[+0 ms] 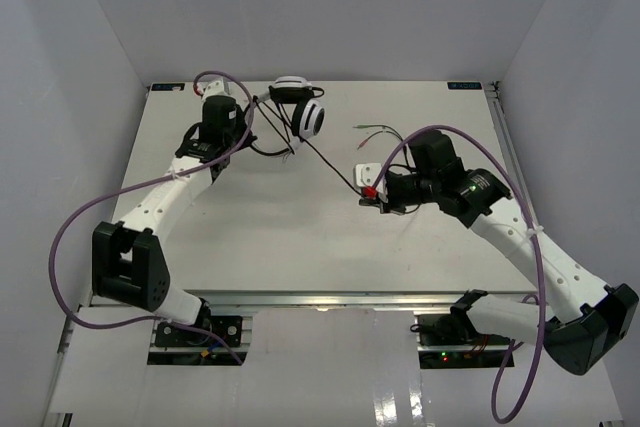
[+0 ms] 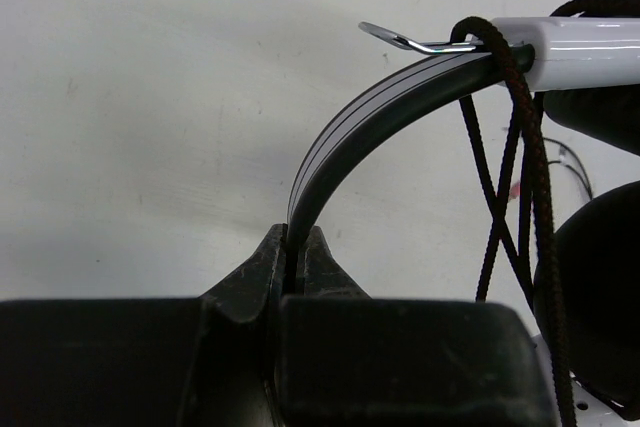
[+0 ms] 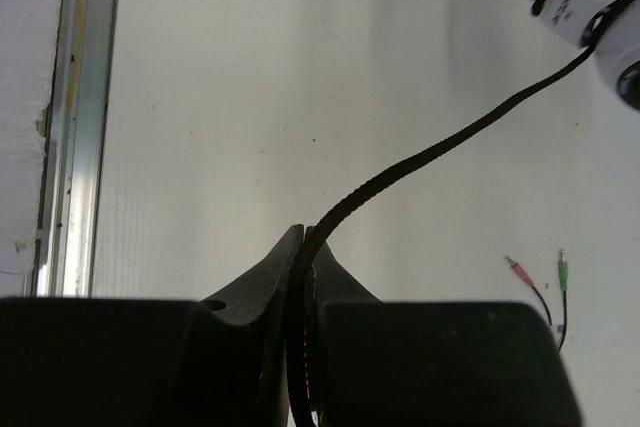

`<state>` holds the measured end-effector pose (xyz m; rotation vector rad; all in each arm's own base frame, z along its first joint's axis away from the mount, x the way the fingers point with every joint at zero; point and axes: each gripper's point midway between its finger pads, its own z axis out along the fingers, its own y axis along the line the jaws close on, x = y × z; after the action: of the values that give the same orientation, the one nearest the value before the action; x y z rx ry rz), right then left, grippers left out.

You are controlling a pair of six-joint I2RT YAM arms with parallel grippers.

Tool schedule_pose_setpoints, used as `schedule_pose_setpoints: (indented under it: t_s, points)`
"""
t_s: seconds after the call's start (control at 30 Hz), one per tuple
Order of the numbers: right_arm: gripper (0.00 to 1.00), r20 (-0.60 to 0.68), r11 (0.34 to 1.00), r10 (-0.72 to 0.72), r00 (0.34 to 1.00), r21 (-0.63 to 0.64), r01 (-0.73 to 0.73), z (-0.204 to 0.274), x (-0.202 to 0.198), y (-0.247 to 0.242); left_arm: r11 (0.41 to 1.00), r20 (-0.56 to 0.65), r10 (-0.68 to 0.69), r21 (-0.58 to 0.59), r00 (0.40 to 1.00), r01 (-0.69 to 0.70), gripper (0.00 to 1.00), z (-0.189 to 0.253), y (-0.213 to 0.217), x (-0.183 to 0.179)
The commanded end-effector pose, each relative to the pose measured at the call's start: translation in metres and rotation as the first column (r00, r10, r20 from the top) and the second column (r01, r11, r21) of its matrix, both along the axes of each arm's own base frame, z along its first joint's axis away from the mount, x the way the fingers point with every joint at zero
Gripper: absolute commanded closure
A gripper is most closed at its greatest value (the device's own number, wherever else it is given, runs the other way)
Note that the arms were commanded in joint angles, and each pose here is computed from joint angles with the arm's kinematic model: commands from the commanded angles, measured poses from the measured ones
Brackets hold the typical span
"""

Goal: Wrap the headphones

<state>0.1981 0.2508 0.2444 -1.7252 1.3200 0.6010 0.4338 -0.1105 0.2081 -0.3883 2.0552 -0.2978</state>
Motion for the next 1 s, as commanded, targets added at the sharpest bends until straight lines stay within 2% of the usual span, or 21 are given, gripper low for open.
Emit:
schedule_pose_setpoints:
  t_s: [0.0,0.23,0.43,0.63,0.8,0.97]
  points:
    - [0.92,0.095,1.0,0.008,0.995,0.01,-0.009,0.031,0.013,0.012,0.999,0.105,-0.033,-0.021,0.994,0.035,1.0,0.03,-0.017,0.021]
    - [0.92,0.278,0.99,-0.134,0.951,-0.006,0.141,0.066,0.068,0.015,0.956,-0.05,-0.242,0.159,0.969,0.247,1.0,-0.035,-0.068,-0.005]
    - [0.92,0.359,0.967,-0.232,0.904,-0.015,0.254,0.07,0.1,0.01,0.893,-0.112,-0.388,0.202,0.915,0.403,1.0,-0.058,-0.097,-0.043]
    - [0.92,0.348,0.953,-0.273,0.897,-0.031,0.302,0.055,0.114,0.011,0.798,-0.077,-0.561,0.213,0.824,0.563,1.0,-0.043,-0.129,-0.084]
    - [0.9,0.288,0.951,-0.29,0.913,-0.022,0.31,0.042,0.121,0.011,0.701,0.028,-0.708,0.148,0.706,0.697,1.0,-0.013,-0.156,-0.126]
    - [0.89,0.2,0.949,-0.307,0.931,-0.005,0.314,0.025,0.129,0.007,0.622,0.134,-0.782,0.118,0.608,0.774,1.0,0.019,-0.171,-0.16]
